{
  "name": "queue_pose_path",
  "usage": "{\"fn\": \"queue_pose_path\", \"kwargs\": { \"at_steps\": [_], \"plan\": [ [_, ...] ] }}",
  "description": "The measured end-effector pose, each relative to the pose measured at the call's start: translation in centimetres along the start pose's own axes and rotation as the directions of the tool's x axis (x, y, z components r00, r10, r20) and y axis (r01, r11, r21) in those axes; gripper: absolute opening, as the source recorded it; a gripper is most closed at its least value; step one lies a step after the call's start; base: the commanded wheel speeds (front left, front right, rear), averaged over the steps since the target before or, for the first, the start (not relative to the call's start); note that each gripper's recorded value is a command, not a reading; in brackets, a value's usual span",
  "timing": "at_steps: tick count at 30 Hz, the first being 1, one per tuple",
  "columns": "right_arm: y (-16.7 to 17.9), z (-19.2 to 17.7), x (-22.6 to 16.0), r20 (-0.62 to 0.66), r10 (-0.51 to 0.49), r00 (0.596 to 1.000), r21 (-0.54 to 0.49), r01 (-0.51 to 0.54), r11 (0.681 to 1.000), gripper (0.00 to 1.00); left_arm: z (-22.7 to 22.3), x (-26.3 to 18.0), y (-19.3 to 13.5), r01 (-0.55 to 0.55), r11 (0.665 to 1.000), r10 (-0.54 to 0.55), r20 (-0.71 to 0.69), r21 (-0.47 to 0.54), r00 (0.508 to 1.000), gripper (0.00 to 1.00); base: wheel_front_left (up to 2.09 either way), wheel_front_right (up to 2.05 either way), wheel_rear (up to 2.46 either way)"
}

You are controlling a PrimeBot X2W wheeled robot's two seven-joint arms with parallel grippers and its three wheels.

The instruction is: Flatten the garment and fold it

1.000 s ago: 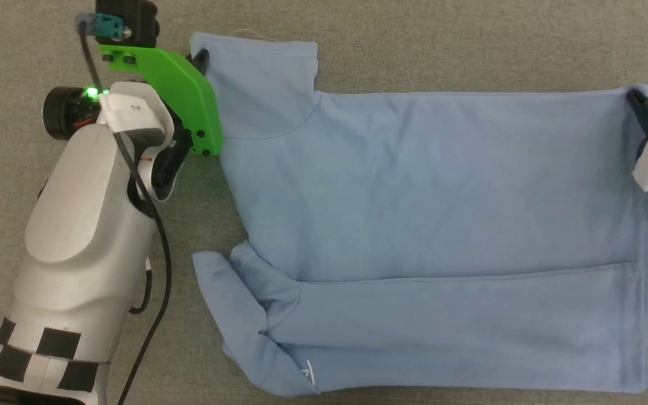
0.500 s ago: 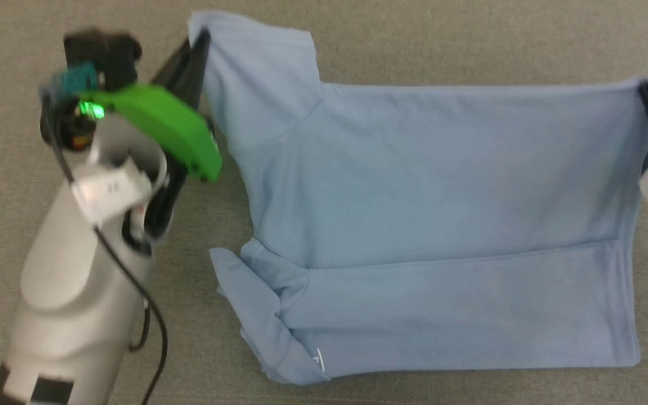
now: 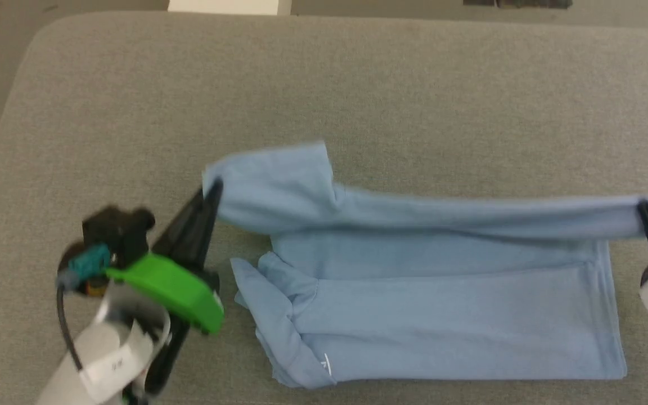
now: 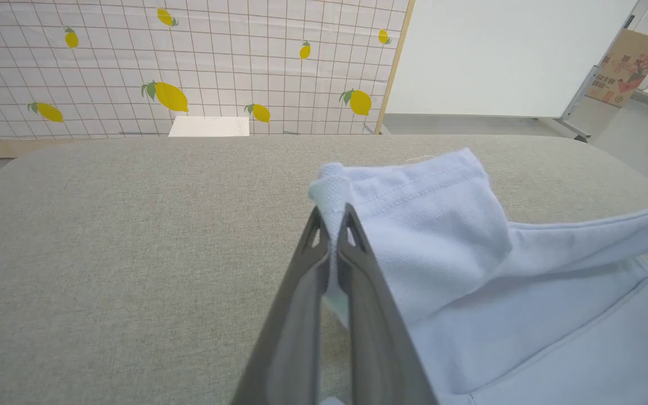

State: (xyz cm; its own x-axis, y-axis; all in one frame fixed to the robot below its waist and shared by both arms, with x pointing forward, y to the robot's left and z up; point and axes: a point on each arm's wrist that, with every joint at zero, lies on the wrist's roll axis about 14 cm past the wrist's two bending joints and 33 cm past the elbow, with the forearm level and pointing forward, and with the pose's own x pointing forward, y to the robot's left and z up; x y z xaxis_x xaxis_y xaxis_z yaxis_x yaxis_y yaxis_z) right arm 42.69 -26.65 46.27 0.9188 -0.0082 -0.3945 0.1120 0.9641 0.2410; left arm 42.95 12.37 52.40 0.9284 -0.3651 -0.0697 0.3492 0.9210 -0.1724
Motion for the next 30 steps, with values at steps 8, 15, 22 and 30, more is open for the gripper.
{"fn": "queue_pose_path", "kwargs": {
  "at_steps": [8,15,22,30],
  "plan": [
    [-1.9,-3.5,-3.1,-0.068,-0.055,0.996,0.078,0.060,0.995,0.00,-3.6,-4.7,0.2,-0.058,0.988,0.044,-0.098,-0.141,0.994,0.00,0.00,0.00,0.00],
    [-2.8,-7.0,-3.9,-0.180,-0.090,0.980,0.075,0.105,0.992,0.00,-8.5,-6.1,-0.3,-0.083,0.973,0.012,-0.314,-0.213,0.949,0.00,0.00,0.00,0.00],
    [-2.3,-7.3,-3.2,-0.181,-0.086,0.980,0.065,0.099,0.993,1.00,-9.8,-5.5,0.1,-0.135,0.963,0.052,-0.328,-0.233,0.943,0.85,0.00,0.00,0.00],
    [-2.0,-4.5,-4.0,-0.083,-0.077,0.994,0.079,0.083,0.993,1.00,-6.6,-5.4,0.6,-0.177,0.940,0.126,-0.185,-0.293,0.975,1.00,0.00,0.00,0.00]
  ]
}}
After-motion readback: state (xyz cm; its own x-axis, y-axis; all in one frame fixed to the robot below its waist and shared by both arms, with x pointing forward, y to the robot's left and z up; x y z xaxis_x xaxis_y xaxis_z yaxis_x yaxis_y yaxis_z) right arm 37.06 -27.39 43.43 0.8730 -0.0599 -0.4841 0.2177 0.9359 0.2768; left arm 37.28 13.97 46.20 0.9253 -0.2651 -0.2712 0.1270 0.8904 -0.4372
